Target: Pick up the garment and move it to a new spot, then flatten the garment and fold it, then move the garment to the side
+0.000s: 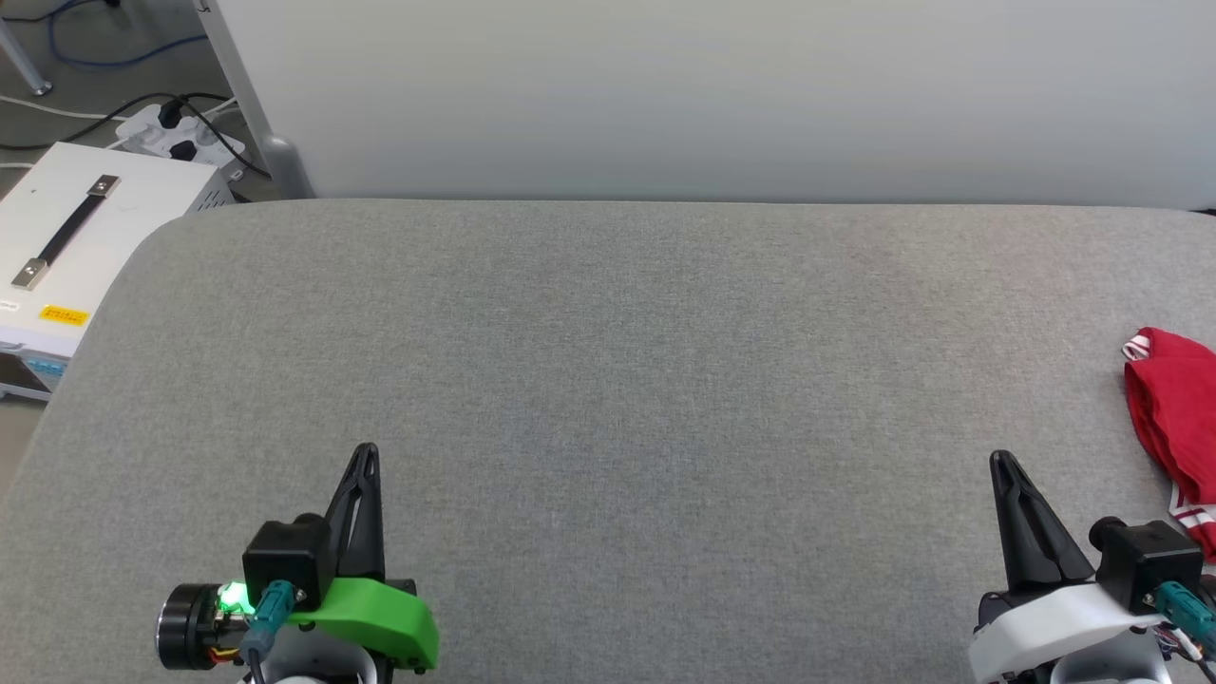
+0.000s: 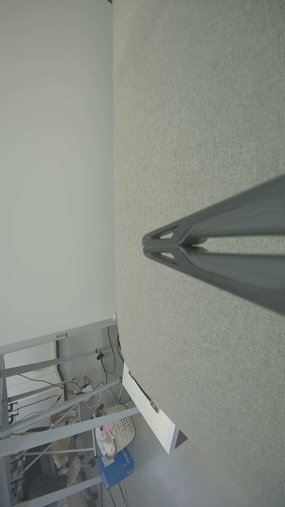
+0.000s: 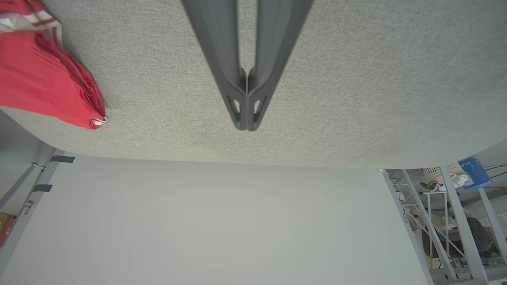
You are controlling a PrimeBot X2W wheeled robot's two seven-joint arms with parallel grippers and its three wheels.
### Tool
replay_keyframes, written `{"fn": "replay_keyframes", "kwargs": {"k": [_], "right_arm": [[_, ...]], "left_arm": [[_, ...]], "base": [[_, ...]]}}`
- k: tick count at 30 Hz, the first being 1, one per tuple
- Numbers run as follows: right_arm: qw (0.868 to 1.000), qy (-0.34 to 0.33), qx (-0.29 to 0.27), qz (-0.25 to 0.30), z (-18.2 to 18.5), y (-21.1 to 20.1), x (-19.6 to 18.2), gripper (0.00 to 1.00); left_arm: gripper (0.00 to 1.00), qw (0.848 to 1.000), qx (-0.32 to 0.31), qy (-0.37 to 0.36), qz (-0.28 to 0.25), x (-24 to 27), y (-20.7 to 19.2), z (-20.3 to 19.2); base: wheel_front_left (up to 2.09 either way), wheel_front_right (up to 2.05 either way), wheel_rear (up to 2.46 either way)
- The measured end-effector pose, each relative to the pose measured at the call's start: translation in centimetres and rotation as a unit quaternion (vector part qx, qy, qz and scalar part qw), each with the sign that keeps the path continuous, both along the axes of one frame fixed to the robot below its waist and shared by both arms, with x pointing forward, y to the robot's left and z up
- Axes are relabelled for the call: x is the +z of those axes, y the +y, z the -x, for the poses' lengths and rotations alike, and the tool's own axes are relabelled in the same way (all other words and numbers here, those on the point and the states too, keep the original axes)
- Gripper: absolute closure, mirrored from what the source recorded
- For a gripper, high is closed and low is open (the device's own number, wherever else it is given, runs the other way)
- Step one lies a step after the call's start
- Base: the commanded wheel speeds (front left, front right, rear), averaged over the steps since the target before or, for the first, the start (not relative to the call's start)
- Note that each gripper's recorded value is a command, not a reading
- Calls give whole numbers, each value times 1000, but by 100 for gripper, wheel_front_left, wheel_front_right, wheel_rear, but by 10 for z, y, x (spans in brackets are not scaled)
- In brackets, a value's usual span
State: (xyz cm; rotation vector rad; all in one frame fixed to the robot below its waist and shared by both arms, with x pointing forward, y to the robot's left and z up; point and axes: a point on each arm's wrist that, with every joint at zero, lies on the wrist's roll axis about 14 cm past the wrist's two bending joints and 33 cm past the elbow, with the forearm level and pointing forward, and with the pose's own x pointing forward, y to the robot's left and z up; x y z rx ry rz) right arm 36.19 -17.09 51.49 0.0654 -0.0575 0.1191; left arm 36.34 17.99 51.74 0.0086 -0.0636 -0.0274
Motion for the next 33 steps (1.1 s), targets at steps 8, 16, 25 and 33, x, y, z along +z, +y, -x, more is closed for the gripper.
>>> {"fn": "replay_keyframes", "kwargs": {"k": [8,16,25,33], "right_arm": [[1000,3,1,5,0,1,0,100],[1000,6,2,12,-2,2,2,100],[1000,11,3,18,-1,3,1,100],[1000,16,3,23,-2,4,1,100]], "left_arm": [[100,1000,0,4,-4,0,-1,-1],[100,1000,0,8,-5,1,-1,-1],[100,1000,3,12,-8,1,-1,-2],[100,1000,3,17,-9,1,-1,-2]], "base": [[0,0,0],[0,0,0],[0,0,0],[0,0,0]]}}
